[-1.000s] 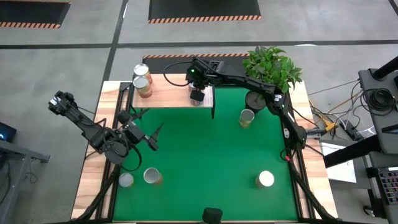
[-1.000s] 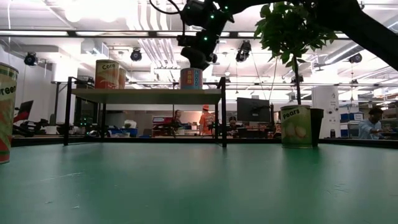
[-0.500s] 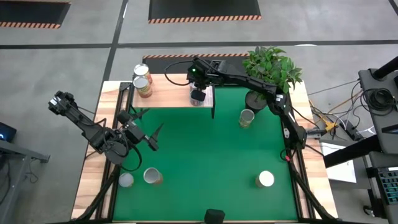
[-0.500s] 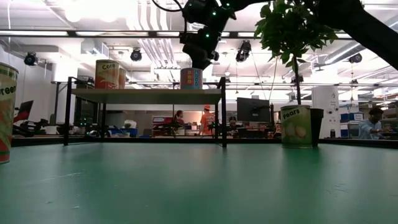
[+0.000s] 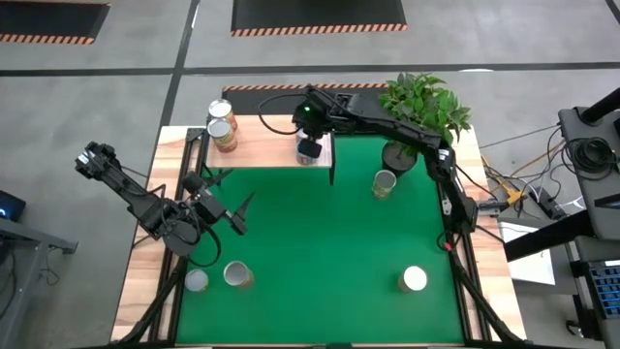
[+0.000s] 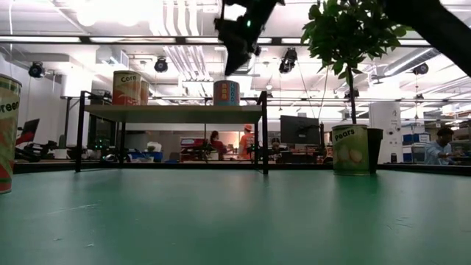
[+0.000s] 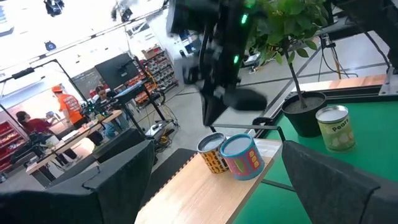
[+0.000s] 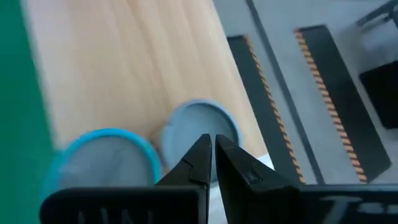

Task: Pick and place cans onto a shelf
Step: Put the yellow can on the shelf aligned with the pink can, then put the orange can on the shelf aligned with the other orange can

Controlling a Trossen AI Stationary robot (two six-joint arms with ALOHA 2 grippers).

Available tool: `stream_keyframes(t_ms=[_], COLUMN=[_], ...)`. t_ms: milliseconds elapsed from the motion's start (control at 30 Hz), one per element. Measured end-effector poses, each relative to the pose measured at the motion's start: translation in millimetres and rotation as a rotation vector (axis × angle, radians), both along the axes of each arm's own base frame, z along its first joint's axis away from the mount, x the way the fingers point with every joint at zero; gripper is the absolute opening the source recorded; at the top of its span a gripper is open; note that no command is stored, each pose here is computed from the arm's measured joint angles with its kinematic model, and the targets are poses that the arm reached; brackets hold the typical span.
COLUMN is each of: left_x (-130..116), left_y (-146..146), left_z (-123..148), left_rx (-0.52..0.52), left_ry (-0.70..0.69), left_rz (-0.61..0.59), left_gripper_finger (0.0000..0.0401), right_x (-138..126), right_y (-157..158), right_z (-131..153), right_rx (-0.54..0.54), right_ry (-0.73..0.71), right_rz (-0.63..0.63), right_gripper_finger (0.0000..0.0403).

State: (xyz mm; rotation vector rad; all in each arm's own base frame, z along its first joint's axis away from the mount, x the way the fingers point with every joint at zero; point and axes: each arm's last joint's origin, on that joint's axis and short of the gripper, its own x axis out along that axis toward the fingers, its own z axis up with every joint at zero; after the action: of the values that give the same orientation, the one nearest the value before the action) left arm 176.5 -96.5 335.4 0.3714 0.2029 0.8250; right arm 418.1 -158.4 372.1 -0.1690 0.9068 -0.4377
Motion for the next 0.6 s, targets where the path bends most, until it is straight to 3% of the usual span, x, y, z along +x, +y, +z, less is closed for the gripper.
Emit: stream_keyframes(t_ms=[300,600], left_x=[3,7], left_y=[-3,-8], left_z=[-1,-1], left_rx=[-0.098,-0.259], left_ry=[-0.019,-0.101], left_rz=[-0.135,-0.253], left_gripper_finger=[0.0336,0.0336], right_x=[-26,-47], right_y=[96,214], right_z=[50,60], right_rx=[0.025,0.077], right_ry=[-0.052,-0.035], right_rz=[0.166,0.416], right_gripper_finger=[0.0012,0.0012])
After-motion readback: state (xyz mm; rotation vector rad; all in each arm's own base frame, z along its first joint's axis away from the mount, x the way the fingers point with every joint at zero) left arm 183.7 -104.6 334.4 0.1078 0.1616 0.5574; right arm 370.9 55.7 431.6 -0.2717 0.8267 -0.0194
